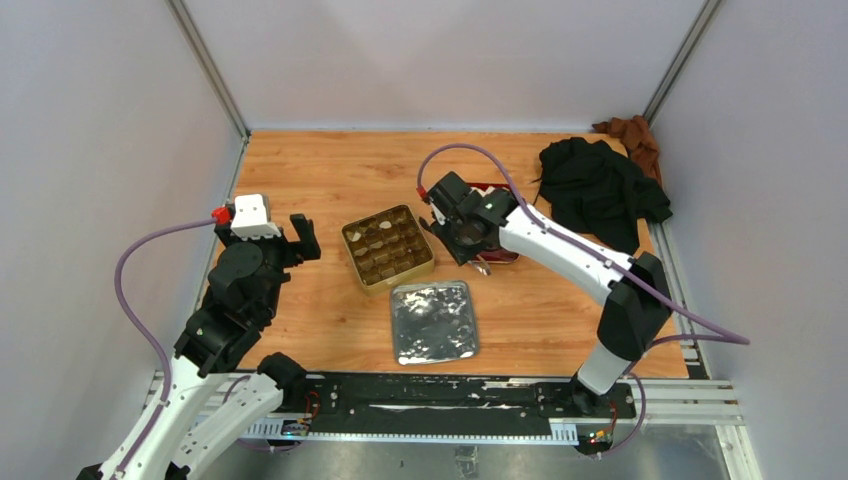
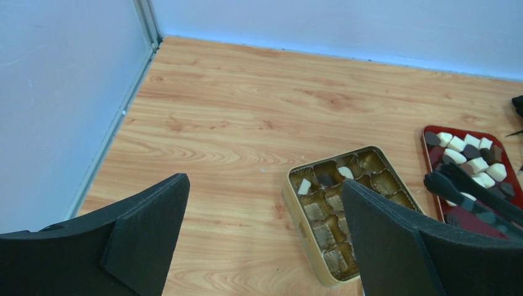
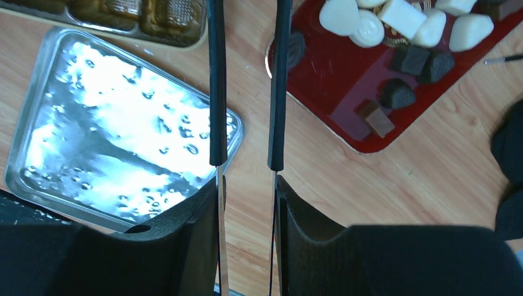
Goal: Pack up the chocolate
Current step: Pick up the fake chocolate from the plate, then place the fake chocolate in the packing box.
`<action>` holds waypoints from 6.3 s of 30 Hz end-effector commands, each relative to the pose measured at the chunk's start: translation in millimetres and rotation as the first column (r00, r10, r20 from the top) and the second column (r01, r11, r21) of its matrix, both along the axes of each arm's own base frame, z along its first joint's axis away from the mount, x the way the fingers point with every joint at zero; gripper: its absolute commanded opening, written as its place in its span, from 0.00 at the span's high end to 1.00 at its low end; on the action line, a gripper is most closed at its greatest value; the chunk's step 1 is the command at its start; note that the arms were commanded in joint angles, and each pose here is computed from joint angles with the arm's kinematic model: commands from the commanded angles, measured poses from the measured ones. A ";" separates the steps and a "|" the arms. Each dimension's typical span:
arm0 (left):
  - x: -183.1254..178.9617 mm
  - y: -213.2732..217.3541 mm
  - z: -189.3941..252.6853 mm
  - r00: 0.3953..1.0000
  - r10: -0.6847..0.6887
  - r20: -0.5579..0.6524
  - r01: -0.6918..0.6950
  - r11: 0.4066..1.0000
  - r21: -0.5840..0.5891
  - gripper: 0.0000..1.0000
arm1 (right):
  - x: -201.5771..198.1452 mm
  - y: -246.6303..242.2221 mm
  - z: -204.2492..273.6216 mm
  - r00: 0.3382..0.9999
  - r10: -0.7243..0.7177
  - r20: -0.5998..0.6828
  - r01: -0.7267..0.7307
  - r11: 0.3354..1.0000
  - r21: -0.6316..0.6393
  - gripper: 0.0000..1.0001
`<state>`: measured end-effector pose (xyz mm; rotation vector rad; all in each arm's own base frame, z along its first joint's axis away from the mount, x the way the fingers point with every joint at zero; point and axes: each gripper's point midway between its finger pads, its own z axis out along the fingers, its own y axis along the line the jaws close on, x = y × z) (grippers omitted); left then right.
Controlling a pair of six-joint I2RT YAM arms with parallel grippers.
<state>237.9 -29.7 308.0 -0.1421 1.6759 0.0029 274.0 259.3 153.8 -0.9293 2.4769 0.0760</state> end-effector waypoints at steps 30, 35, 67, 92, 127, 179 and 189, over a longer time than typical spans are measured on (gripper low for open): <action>1.5 0.5 2.3 1.000 0.005 0.016 -0.005 1.000 -0.008 0.00 | -12.0 -94.3 -55.5 0.974 -0.199 -0.111 0.182 0.972 -0.148 0.62; 1.5 0.6 2.4 1.000 0.006 0.016 -0.006 1.000 -0.009 0.00 | -7.1 -90.9 -58.7 0.974 -0.195 -0.119 0.177 0.973 -0.145 0.61; 1.0 2.0 3.0 1.000 0.012 0.019 -0.011 1.000 -0.008 0.00 | 25.2 -76.4 -67.7 0.975 -0.189 -0.114 0.171 0.973 -0.152 0.61; 1.2 0.6 2.8 1.000 0.005 0.019 -0.005 1.000 -0.011 0.00 | 13.9 -87.2 -34.9 0.977 -0.197 -0.075 0.188 0.975 -0.116 0.69; 0.7 0.7 3.2 1.000 0.004 0.021 -0.004 1.000 -0.012 0.00 | 34.6 22.7 4.7 1.000 -0.002 -0.024 0.003 0.999 0.033 0.71; 0.3 0.6 3.6 1.000 0.002 0.022 -0.002 1.000 -0.013 0.00 | 48.0 61.3 -22.3 0.997 0.043 -0.062 -0.041 0.999 0.033 0.60; -0.1 0.6 3.7 1.000 0.001 0.024 0.000 1.000 -0.015 0.00 | 43.2 47.0 -4.7 1.000 0.024 -0.020 -0.023 0.999 0.030 0.63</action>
